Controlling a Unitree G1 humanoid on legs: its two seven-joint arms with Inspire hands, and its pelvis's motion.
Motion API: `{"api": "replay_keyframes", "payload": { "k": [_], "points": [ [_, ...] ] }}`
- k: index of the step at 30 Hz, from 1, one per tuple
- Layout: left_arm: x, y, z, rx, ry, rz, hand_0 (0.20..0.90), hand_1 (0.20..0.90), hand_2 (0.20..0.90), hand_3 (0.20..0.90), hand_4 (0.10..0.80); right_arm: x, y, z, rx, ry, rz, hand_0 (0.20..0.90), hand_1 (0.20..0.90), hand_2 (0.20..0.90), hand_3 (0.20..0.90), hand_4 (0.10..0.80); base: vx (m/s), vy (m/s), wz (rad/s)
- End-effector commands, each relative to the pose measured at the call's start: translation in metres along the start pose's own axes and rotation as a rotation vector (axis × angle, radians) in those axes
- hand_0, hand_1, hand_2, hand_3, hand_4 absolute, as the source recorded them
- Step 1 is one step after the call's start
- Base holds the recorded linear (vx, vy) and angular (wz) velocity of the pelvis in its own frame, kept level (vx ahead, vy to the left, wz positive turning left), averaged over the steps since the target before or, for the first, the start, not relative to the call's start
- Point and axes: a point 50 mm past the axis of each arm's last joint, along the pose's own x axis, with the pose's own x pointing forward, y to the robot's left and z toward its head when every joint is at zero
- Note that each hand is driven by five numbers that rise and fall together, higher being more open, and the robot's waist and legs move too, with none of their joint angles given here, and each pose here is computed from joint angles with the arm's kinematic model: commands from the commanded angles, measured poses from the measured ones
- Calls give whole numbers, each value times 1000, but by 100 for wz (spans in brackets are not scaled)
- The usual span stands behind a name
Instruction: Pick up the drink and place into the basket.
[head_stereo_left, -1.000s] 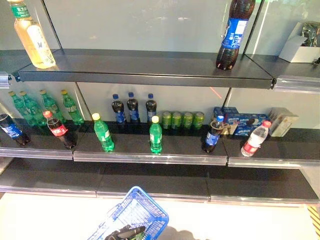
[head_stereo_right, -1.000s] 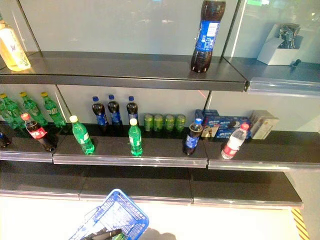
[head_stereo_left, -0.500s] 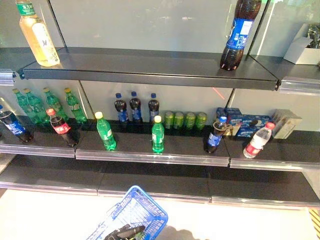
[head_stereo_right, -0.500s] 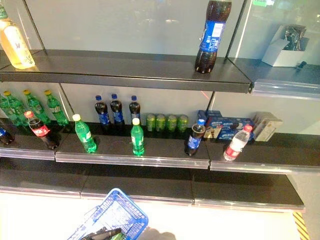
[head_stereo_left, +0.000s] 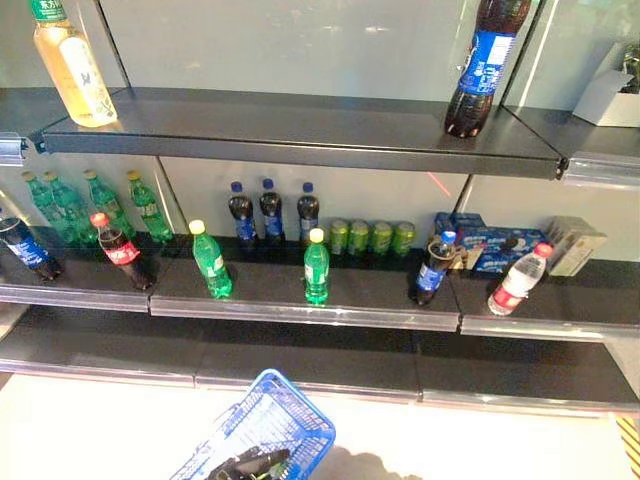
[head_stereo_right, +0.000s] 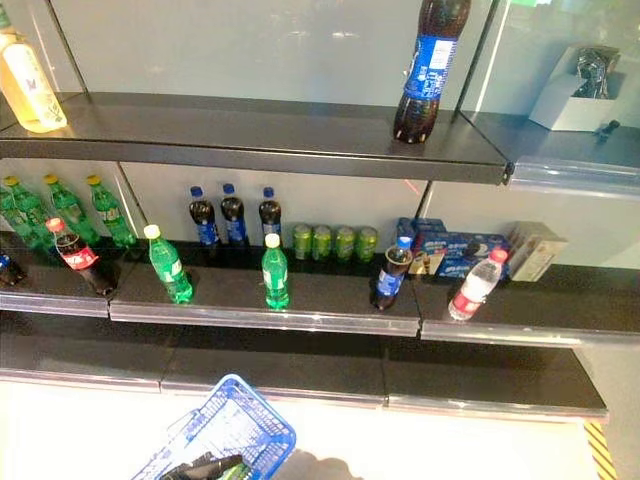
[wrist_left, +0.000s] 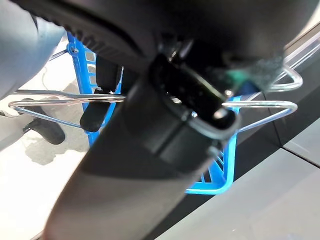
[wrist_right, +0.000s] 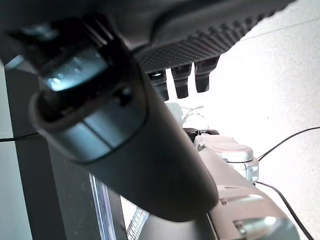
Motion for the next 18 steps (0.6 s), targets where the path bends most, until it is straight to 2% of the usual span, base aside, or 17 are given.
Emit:
{"api": "replay_keyframes", "payload": {
  "k": [1, 11, 18],
  "points": [
    [-8, 27, 14, 114, -11, 38, 300, 300, 300, 200, 100, 3, 8, 29, -4, -73, 18, 900, 900, 900, 900, 800, 0, 0, 0],
    [-7, 23, 15, 115, -12, 25, 300, 300, 300, 200, 100, 3, 7, 29, -11, -68, 13, 900, 900, 900, 900, 800, 0, -11, 0],
    [-5, 16, 15, 118, -18, -12, 300, 300, 300, 200, 100, 2, -2, 35, -21, -76, -27, 900, 900, 900, 900, 800, -19, 125, 0]
  ]
}}
